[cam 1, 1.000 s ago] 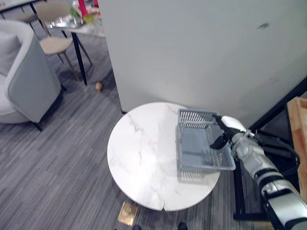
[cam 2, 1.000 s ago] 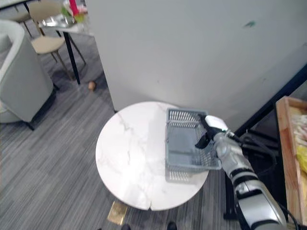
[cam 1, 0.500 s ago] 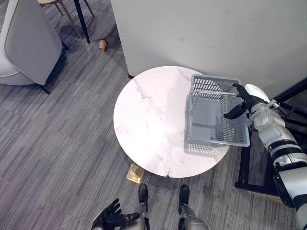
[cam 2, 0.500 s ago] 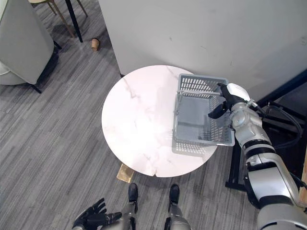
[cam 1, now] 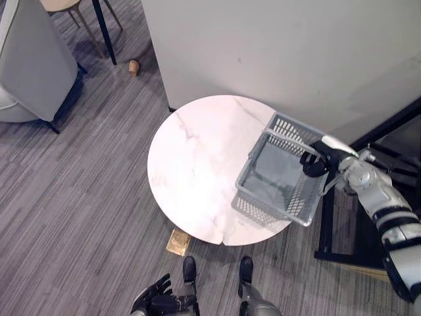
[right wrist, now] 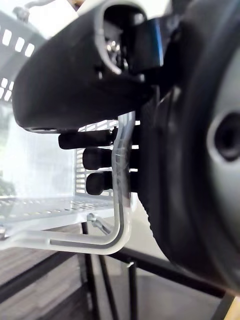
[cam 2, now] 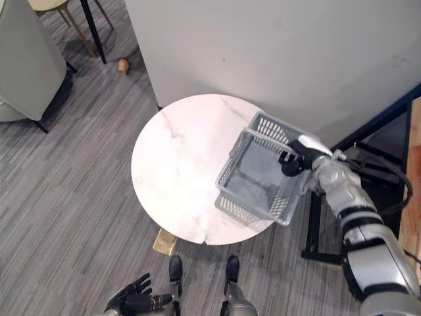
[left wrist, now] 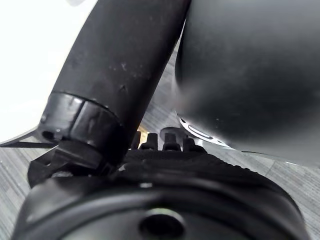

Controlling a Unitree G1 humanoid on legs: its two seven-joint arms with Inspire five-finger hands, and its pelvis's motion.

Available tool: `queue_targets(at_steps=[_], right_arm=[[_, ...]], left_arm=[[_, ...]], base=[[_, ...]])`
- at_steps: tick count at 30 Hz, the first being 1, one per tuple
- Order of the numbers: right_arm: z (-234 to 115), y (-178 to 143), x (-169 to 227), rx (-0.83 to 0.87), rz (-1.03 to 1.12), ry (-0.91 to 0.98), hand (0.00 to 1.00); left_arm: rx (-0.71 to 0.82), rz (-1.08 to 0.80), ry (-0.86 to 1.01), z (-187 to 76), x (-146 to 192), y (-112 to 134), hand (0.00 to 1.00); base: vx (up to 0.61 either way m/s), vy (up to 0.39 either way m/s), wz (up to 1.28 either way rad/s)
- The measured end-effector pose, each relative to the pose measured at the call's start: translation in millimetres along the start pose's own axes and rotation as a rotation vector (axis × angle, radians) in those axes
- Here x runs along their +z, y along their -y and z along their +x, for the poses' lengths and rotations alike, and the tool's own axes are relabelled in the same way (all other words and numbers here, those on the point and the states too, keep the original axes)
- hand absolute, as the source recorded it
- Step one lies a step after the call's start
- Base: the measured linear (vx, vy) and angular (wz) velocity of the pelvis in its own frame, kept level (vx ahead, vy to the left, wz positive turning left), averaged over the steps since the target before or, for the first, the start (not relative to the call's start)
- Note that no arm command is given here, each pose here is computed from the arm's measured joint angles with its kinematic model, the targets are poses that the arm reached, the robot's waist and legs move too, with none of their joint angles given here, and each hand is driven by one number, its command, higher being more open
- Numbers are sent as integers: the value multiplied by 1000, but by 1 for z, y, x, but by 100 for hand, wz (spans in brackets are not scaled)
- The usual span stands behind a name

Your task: Pick vegetable in the basket

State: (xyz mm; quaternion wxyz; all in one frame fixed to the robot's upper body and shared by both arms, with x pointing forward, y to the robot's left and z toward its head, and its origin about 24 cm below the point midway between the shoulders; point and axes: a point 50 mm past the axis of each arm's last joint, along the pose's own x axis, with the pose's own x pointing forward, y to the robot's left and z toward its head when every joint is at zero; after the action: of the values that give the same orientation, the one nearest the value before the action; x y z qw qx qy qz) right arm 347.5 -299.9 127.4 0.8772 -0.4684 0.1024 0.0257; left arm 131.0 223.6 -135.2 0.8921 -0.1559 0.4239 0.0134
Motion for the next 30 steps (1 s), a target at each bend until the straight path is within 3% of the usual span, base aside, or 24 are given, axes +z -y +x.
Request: queue_targets(at_steps=[4,7,13,24,30], right_arm=[[-29,-46,-29,52,246,-31,0],[-73,-102,-65,148,413,-141,0],[-138,-163,-111,220,649,-411,0],[-169,-198,-120,205,807,-544,0],[-191,-244,-133,279,910,-730,0]], left_arm=[[33,-33,-68,-7,-20,-7,100],[71,-61,-134,-20,-44,-15,100],[115,-99,-221,-33,-73,-22,100],[133,-133,-305,-41,-94,-21,100],[139,-141,-321,-41,-96,-21,100]], base=[[98,73,-25],[95,82,-35],[7,46,-29],[-15,11,-24],[13,-4,-14]])
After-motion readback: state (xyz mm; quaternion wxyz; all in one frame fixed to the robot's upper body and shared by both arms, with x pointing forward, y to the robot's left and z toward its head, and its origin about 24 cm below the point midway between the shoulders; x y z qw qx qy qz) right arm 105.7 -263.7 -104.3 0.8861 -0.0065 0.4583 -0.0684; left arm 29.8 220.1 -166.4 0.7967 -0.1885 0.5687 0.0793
